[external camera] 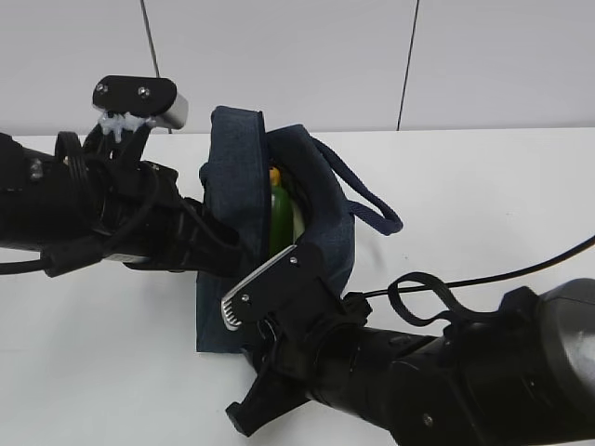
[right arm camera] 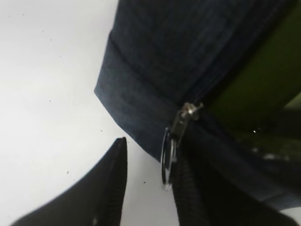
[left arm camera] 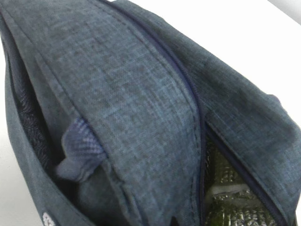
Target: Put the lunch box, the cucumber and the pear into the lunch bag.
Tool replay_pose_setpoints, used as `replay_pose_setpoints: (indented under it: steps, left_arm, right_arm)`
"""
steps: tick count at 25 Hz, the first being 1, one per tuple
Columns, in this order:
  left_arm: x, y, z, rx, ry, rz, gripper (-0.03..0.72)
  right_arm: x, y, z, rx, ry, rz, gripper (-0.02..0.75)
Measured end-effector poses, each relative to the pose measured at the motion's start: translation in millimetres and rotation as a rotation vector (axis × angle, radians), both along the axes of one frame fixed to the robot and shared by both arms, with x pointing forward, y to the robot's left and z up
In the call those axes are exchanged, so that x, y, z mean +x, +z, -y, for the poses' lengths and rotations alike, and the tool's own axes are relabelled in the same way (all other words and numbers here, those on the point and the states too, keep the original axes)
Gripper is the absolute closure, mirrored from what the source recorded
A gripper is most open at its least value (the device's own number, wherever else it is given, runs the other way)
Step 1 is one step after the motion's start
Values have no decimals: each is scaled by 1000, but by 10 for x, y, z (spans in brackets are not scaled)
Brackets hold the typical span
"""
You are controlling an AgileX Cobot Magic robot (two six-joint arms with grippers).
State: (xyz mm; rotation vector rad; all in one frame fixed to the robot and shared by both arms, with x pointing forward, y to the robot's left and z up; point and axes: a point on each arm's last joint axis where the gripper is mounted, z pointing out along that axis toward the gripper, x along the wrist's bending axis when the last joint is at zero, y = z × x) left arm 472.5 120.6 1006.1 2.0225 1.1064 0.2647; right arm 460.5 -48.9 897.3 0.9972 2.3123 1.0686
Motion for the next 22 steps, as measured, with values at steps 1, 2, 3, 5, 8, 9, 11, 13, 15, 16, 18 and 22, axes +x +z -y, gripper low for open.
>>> replay_pose_setpoints:
  steps: [1, 2, 3, 5, 8, 9, 11, 13, 15, 16, 18, 22]
  left_arm:
    - [0, 0, 0, 0, 0, 0, 685]
    - [0, 0, 0, 0, 0, 0, 685]
    - [1, 0, 0, 0, 0, 1, 685]
    - [1, 0, 0, 0, 0, 1, 685]
    - [2, 1, -1, 0, 2, 2, 685]
    - [2, 1, -1, 0, 2, 2, 685]
    - [2, 1, -1, 0, 2, 2, 685]
    - [3, 2, -1, 0, 2, 3, 685]
    - [3, 2, -1, 0, 2, 3, 685]
    - [4, 2, -1, -1, 3, 4, 685]
    - [3, 2, -1, -1, 3, 4, 685]
    - [3, 2, -1, -1, 3, 4, 685]
  right_arm:
    - [0, 0, 1, 1, -2, -1, 479]
    - [1, 0, 2, 2, -5, -2, 489]
    - [2, -1, 3, 3, -9, -4, 496]
    - [13, 6, 8, 16, -32, -2, 502]
    - [23, 13, 12, 23, -45, 4, 505]
    - [23, 13, 13, 19, -43, 7, 505]
    - [26, 13, 16, 16, -45, 9, 505]
    - [29, 12, 22, 9, -48, 13, 505]
    - [35, 10, 32, -4, -52, 20, 505]
    - [39, 10, 38, -11, -56, 24, 505]
    - [44, 9, 46, -21, -60, 29, 505]
    - [47, 32, 53, -20, -68, 33, 505]
